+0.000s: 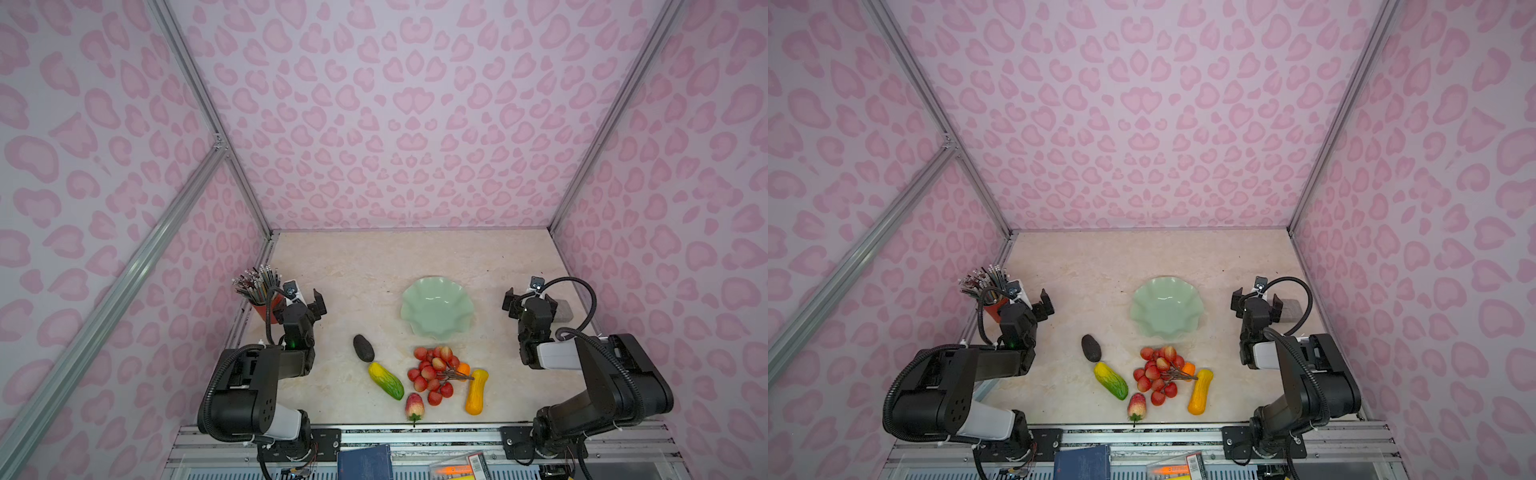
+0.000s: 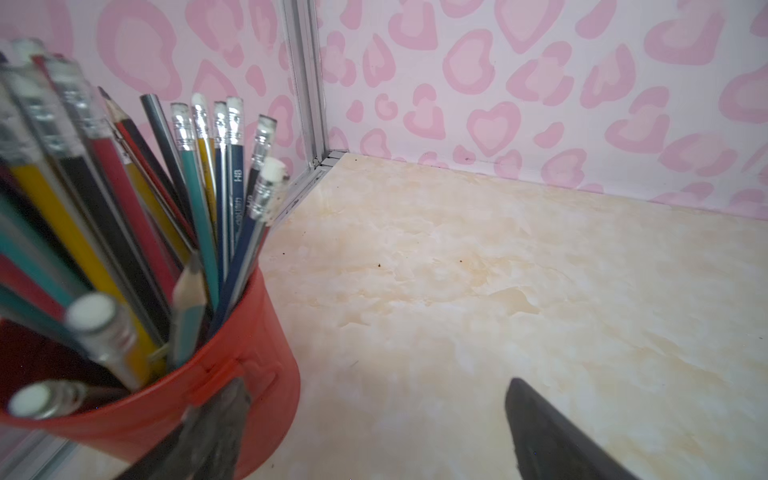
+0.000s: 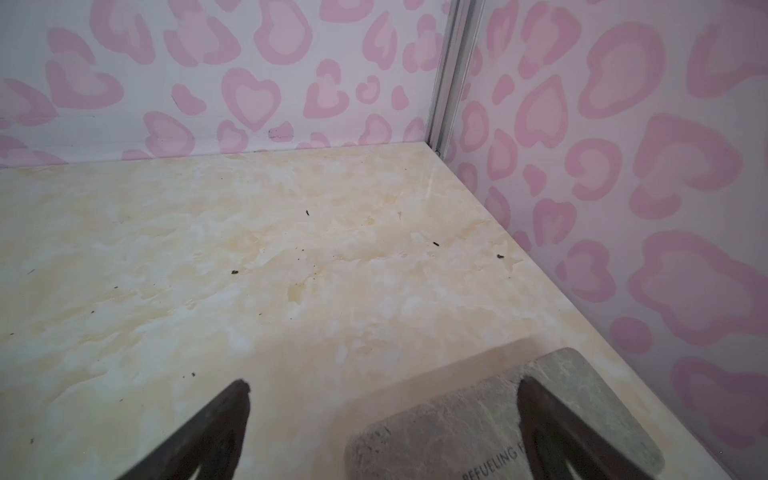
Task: Place and organize the fake fruits in the fruit bowl
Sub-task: 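Move the right gripper toward the yellow papaya beside the lychees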
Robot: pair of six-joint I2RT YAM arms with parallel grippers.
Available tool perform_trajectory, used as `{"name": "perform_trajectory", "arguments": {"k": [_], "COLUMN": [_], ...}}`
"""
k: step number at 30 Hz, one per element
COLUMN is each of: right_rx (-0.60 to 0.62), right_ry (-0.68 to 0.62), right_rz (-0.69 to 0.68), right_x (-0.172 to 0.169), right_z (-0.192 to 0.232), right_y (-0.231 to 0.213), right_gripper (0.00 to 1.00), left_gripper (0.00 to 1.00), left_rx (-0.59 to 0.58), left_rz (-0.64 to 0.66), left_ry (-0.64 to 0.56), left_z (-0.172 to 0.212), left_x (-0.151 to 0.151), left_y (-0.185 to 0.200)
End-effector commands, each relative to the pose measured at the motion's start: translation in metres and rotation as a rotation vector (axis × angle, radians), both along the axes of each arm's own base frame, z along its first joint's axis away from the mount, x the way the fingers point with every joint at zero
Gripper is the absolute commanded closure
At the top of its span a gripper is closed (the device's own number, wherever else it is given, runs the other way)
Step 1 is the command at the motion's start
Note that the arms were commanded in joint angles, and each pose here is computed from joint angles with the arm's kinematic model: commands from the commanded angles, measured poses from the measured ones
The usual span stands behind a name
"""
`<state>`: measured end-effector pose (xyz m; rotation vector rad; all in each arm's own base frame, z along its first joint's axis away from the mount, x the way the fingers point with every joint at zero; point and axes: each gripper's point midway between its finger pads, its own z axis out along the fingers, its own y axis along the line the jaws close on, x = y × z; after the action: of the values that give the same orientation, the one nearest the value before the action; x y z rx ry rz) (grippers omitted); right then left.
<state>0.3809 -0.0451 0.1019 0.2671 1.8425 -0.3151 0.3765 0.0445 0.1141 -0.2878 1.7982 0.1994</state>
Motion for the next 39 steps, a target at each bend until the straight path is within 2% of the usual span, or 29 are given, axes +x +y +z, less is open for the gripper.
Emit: {"name": "perform_trajectory", "arguments": {"k": [1, 23, 25, 27, 30, 31, 33, 35, 37, 38, 39], "right_rx": [0.002, 0.001, 0.004, -0.013, -0.087, -0.102, -0.098, -0.042, 0.131, 0.212, 0.271], "right_ry": [-0.009, -0.012, -0.046, -0.018, -0.073, -0.061, 0.012, 0.01, -0.031, -0.015, 0.053], "right_rz": [0.0, -0.002, -0.064, -0.051, -0.119, -0.133, -0.078, -0.129, -0.195, -0.207, -0.161], "right_x": [0.0, -0.001, -0.005, -0.005, -0.011, -0.011, -0.001, 0.004, 0.01, 0.012, 0.016], "right_z": [0.001, 0.002, 0.009, 0.009, 0.028, 0.037, 0.046, 0.067, 0.091, 0.095, 0.095], "right_y": [0.0, 0.0, -0.008, -0.004, -0.004, -0.002, 0.007, 0.005, 0.004, 0.006, 0.015], "right_gripper": [0.0, 0.0, 0.0, 0.0, 0.0, 0.0, 0.0, 0.0, 0.0, 0.0, 0.0], "left_gripper": [0.03, 0.02, 0.02, 0.02, 0.02, 0.01, 0.01, 0.01, 0.0, 0.0, 0.0], "left_rx": [-0.002, -0.002, -0.002, 0.013, 0.06, 0.069, 0.079, 0.052, -0.041, -0.091, -0.146], "left_rz": [-0.001, -0.001, 0.022, 0.015, 0.019, 0.056, 0.049, 0.051, 0.038, 0.029, 0.008], "left_ry": [-0.03, -0.032, -0.038, -0.049, -0.074, -0.059, -0.049, -0.083, -0.115, -0.124, -0.129], "left_z": [0.007, 0.007, 0.011, 0.015, 0.025, 0.031, 0.046, 0.068, 0.091, 0.099, 0.107], "left_x": [0.002, 0.001, 0.0, -0.002, -0.008, -0.009, -0.006, -0.005, -0.004, -0.003, -0.003], "left_y": [0.0, 0.0, 0.003, 0.0, -0.008, -0.005, -0.007, -0.008, -0.013, -0.016, -0.021]}}
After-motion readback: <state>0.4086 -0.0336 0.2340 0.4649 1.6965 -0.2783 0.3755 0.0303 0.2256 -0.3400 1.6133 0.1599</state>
